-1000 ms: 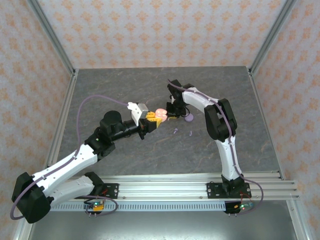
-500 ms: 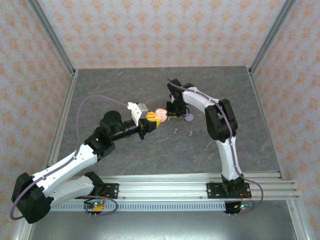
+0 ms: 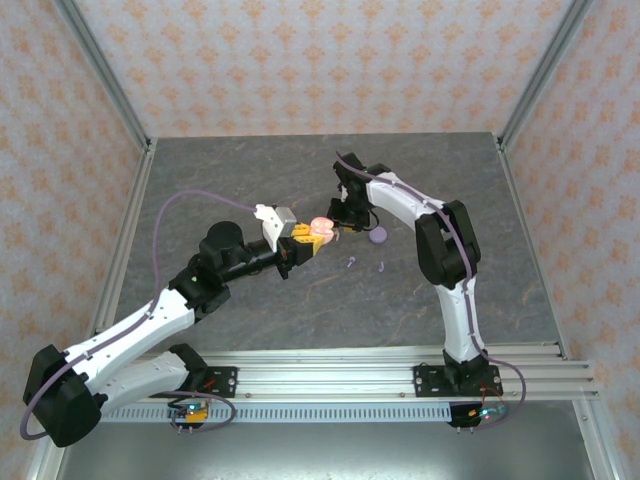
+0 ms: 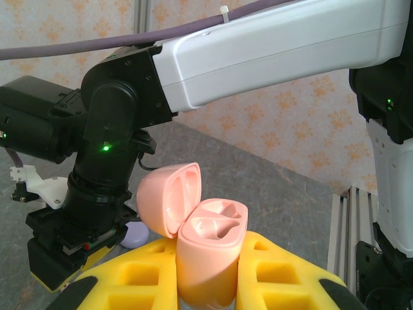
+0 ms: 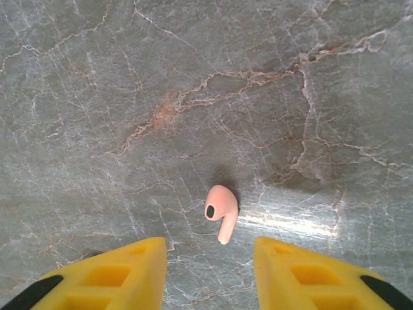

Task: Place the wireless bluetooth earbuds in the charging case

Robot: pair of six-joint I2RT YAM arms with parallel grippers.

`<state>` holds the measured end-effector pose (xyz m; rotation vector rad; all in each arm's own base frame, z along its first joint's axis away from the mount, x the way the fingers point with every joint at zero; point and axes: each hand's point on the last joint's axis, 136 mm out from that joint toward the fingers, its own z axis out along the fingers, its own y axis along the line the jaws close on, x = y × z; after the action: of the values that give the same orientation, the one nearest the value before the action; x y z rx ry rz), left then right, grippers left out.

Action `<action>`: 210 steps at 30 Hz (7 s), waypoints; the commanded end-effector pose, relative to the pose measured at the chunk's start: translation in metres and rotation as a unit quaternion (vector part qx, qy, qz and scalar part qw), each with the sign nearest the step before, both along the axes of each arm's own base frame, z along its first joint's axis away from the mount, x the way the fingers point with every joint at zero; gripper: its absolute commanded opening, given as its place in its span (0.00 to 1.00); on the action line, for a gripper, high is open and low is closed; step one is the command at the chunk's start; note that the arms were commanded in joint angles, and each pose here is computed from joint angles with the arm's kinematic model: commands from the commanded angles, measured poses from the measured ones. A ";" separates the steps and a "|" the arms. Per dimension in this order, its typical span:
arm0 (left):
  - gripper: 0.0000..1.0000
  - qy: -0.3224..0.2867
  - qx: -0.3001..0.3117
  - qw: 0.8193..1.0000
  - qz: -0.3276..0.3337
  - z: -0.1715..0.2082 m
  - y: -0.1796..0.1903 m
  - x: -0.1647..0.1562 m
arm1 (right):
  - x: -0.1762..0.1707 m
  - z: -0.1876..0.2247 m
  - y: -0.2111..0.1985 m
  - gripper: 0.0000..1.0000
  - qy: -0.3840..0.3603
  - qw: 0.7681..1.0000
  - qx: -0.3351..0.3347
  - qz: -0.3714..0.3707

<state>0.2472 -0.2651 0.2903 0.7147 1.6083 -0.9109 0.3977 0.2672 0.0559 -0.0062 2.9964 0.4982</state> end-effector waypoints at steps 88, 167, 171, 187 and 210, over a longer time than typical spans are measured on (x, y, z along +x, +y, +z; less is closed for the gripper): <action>0.05 0.098 0.060 0.988 0.107 -0.078 0.008 0.045 | -0.017 0.082 -0.052 0.17 -0.160 0.982 0.056 -0.086; 0.03 0.089 -0.056 0.993 0.061 -0.042 -0.025 0.061 | -0.096 0.195 0.009 0.19 -0.310 0.932 0.161 0.092; 0.03 0.092 -0.057 0.992 0.065 -0.040 -0.025 0.062 | -0.096 0.194 0.008 0.19 -0.311 0.933 0.158 0.092; 0.03 0.094 -0.057 0.993 0.050 -0.037 -0.029 0.059 | -0.096 0.184 0.010 0.19 -0.299 0.937 0.150 0.098; 0.03 0.095 -0.035 0.990 0.095 -0.047 -0.016 0.066 | -0.100 0.189 0.007 0.18 -0.316 0.936 0.115 0.101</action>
<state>0.3087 -0.2854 0.2107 0.4374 1.8688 -0.9439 0.3020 0.2843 0.2393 -0.3893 2.3008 0.7606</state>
